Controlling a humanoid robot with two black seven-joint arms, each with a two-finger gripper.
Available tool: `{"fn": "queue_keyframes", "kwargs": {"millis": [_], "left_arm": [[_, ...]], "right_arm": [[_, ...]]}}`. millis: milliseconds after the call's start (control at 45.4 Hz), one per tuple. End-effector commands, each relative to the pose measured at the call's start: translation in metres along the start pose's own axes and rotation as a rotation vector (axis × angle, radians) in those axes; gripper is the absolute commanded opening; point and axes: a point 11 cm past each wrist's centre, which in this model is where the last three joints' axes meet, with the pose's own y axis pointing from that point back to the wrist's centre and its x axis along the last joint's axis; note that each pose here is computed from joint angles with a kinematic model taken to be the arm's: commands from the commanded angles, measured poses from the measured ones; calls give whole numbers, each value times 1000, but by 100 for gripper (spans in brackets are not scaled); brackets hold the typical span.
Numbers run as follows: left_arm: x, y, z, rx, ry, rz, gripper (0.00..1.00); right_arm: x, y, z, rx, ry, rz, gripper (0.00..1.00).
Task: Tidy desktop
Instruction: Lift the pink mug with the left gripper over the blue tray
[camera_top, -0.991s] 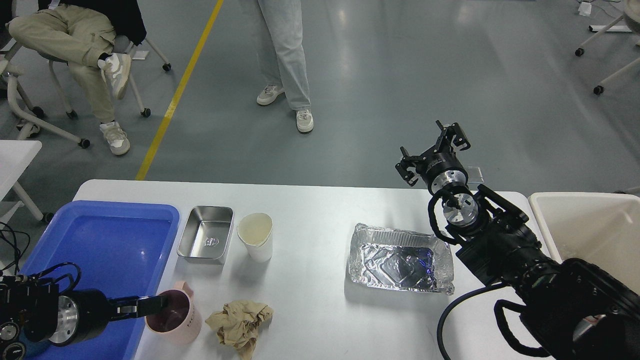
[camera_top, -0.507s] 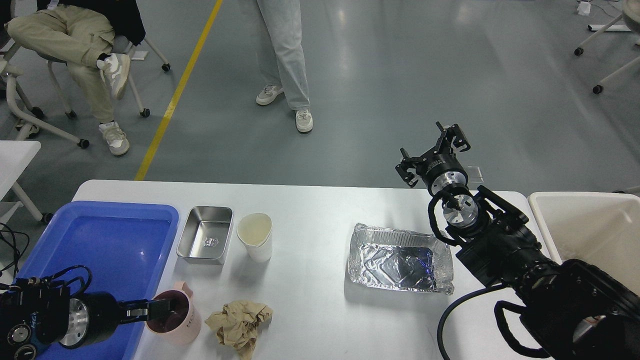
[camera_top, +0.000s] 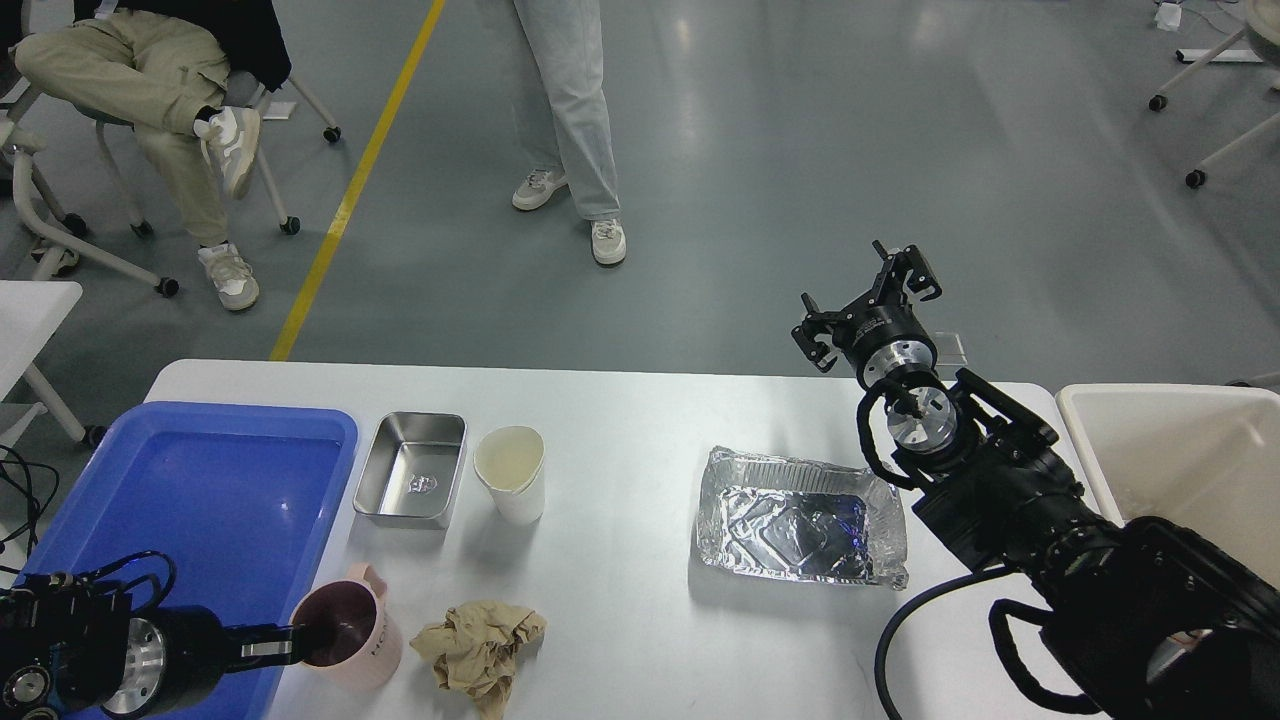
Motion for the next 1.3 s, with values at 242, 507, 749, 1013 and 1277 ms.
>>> {"fn": "queue_keyframes", "kwargs": {"millis": [242,507,749,1013,1277], "left_arm": [[-1,5,-6,13,-5,-16,0],[1,19,-9,22,-13,-7,0],[22,63,-19,60,-38,4,0],[39,111,-44,155,-32,56,1],[39,127,-59,205,-8,77,1]], "right_arm": [[0,0,1,-2,-1,1,100],[1,1,1,-2,-1,2,100],[1,1,1,-2,-1,2,100],[-2,0,4,-6,-4,-3,100],[-3,0,4,-6,-4,-6,100]]}}
